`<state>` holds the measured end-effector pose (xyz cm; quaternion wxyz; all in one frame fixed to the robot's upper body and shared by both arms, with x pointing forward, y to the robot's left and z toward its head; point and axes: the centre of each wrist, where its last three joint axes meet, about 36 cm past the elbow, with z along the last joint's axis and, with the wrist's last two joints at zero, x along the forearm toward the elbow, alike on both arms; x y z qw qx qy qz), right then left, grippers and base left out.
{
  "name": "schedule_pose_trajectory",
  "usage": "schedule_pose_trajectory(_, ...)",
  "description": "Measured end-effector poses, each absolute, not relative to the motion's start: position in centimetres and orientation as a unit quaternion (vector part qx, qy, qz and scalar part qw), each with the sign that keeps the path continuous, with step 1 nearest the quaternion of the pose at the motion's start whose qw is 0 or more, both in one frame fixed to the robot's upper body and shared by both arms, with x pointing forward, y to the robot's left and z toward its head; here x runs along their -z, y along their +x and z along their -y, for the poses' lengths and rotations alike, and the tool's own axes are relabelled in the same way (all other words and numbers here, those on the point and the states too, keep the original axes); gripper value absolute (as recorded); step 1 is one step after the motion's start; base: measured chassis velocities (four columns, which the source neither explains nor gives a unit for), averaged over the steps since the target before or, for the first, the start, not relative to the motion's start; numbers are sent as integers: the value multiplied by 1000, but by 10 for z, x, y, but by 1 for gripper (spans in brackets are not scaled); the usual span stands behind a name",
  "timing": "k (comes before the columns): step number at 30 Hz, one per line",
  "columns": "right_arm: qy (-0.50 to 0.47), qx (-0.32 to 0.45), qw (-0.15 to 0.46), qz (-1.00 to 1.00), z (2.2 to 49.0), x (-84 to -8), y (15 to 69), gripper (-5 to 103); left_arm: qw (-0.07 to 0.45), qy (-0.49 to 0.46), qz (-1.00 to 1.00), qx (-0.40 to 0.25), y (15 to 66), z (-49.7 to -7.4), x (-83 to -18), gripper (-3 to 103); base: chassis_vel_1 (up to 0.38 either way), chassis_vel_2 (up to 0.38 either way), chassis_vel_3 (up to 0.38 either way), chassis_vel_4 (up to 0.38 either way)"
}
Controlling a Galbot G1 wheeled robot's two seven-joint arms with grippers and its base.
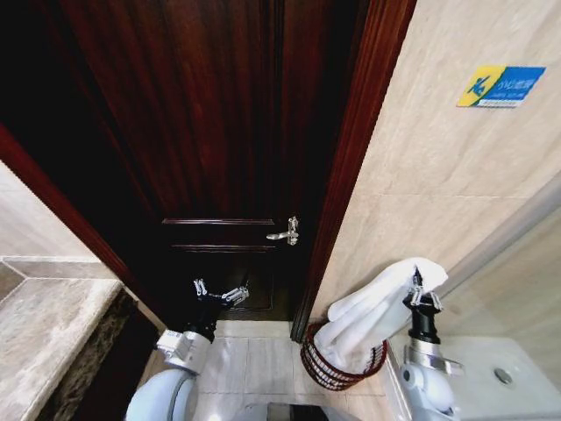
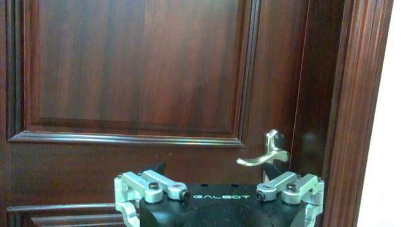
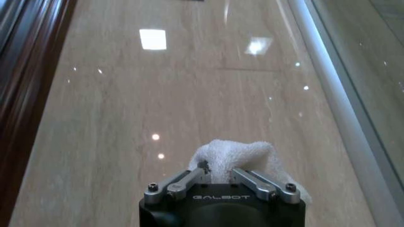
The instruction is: Discard the used towel into the hamper.
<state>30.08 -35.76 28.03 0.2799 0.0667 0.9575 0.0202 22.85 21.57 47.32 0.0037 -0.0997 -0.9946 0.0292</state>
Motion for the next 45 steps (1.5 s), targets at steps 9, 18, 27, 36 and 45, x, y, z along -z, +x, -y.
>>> schedule_pose_trajectory(9,69,-31,262,-962,350,-266,299,5,4,-100,995,-29,229,-216,-473,100,0,0,0,0)
schedule_pose_trajectory(18,67,-37,249,-966,354,-253,300,5,4,-100,995,-29,229,-216,-473,100,0,0,0,0)
schedule_pose_trajectory(27,72,-37,245,-966,356,-248,302,5,4,-100,995,-29,229,-216,-473,100,0,0,0,0)
schedule_pose_trajectory(36,95,-38,219,-970,372,-236,277,5,4,-100,995,-29,229,-216,-473,100,0,0,0,0)
schedule_pose_trajectory(45,122,-46,202,-971,385,-229,245,5,4,-100,995,-29,229,-216,-473,100,0,0,0,0)
